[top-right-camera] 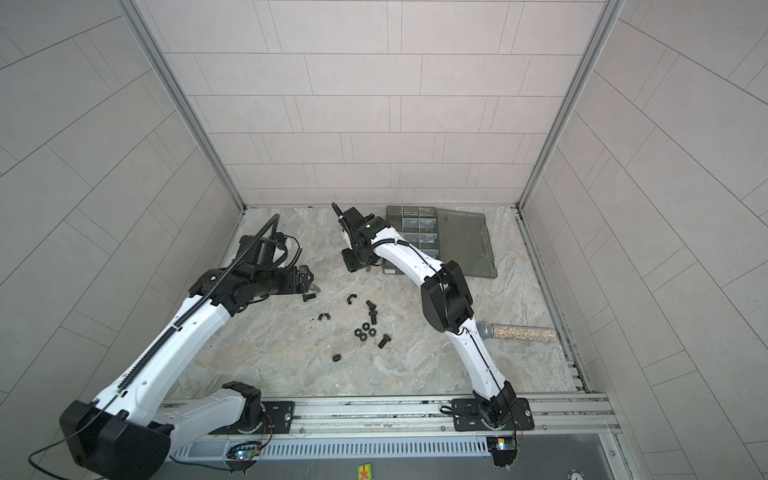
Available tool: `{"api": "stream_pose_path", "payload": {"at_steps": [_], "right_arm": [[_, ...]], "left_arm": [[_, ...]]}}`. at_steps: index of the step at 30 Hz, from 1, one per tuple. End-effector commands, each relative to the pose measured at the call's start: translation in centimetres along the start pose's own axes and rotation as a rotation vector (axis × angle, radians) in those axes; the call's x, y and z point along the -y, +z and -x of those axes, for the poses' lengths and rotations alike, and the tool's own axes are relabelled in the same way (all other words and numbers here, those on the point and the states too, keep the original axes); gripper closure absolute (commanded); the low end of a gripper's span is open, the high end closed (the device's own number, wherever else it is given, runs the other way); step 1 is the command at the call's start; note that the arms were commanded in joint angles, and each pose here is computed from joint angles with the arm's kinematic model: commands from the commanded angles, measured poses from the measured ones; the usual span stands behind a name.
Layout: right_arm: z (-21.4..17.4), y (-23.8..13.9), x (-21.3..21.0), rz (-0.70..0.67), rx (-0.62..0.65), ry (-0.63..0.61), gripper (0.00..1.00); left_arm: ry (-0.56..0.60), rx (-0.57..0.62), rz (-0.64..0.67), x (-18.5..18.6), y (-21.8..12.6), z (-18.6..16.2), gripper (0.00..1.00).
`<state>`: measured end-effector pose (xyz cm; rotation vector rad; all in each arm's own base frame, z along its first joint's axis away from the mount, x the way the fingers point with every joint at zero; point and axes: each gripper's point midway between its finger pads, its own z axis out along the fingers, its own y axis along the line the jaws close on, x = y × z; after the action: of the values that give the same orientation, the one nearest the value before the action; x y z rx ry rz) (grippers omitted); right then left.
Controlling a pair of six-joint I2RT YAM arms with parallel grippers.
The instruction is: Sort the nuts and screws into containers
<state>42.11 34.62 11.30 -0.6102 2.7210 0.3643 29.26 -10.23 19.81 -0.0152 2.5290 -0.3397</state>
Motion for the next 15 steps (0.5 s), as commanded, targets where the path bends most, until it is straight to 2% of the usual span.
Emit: {"api": "stream_pose_path", "payload": {"at_steps": [1, 4, 6, 11, 15], "right_arm": [[-1.6, -2.2, 1.7, -0.066, -0.022, -0.008, 0.40], [-3.1, -3.8, 3.3, -0.095, -0.006, 0.009, 0.20], [-4.5, -5.0, 4.5, -0.115, -0.008, 0.031, 0.01], [-7.6, -8.6, 6.9, -0.171, 0.005, 0.058, 0.01], [-9.3, -12.2, 6.9, -0.151, 0.028, 0.052, 0.01]], "left_arm": [[-0.076, -0.048, 0.031, -0.8, 2.3, -0.4, 0.14], [-0.130, -0.084, 0.032, -0.7, 4.2, -0.4, 0.18], [-0.162, -0.103, 0.041, -0.8, 5.5, -0.4, 0.21], [-0.217, -0.170, 0.069, -1.2, 9.0, -0.1, 0.25], [-0.264, -0.216, 0.108, -1.8, 11.4, 0.0, 0.27]]}}
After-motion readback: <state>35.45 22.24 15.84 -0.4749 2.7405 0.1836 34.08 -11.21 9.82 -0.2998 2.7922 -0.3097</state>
